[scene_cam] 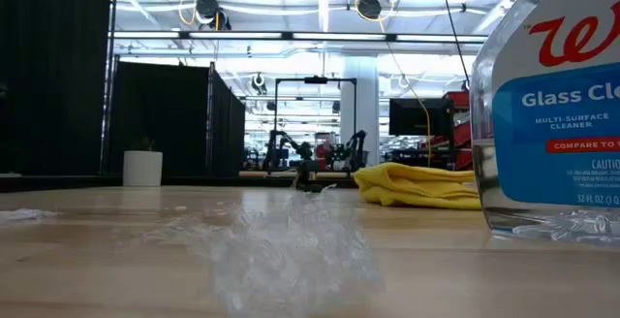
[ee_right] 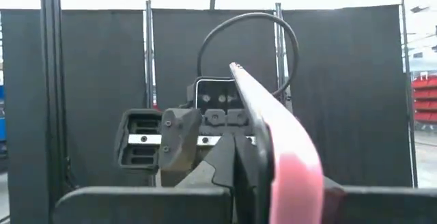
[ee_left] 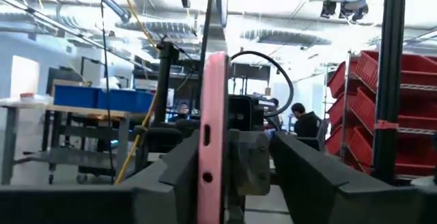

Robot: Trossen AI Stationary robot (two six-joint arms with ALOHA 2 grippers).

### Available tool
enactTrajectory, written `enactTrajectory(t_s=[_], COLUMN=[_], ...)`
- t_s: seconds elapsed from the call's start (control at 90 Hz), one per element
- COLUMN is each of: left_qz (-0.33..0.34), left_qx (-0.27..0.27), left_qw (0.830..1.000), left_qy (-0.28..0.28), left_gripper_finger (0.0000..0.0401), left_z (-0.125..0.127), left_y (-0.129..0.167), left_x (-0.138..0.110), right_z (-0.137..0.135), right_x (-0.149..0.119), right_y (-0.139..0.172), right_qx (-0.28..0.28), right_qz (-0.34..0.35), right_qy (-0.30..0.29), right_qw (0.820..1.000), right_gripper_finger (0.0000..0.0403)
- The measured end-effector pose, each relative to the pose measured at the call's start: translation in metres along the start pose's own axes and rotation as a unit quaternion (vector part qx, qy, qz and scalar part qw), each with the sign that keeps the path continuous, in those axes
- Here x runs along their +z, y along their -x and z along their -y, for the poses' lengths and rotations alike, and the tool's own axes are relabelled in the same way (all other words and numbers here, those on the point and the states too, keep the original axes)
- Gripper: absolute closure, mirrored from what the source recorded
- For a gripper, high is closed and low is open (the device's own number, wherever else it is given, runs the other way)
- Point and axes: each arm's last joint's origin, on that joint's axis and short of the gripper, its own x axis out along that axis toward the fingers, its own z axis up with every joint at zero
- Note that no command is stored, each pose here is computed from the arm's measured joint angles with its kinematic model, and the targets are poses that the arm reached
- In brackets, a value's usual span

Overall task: Apply microfiber cloth
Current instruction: Spray the cellphone using a spray bottle

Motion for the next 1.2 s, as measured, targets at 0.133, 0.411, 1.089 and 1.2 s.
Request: enactTrajectory(t_s=[0.133,0.411,1.089,1.2], left_qz=[-0.005,-0.076,-0.403,-0.437], left_qx=[0.002,0.011,0.025,-0.011], left_qw=[1.0,0.997,0.914,0.898], left_qy=[-0.001,-0.009,0.035,0.058], left_gripper_finger=[0.0371,0.0392,0.0392,0.0392], left_z=[-0.001,0.0,0.025,0.046], left_y=[0.0,0.007,0.066,0.064], left_x=[-0.001,0.002,-0.004,-0.021], right_z=[0.0,0.001,-0.065,-0.086], right_x=[-0.002,0.011,0.007,-0.008], right_y=[0.0,0.02,0.112,0.128], right_qx=[0.0,-0.02,-0.048,-0.05], right_qz=[-0.01,-0.148,-0.663,-0.672], right_qy=[0.002,0.066,-0.199,-0.217], right_qw=[1.0,0.987,0.72,0.706], right_gripper_finger=[0.0389,0.0293,0.0209,0.0214])
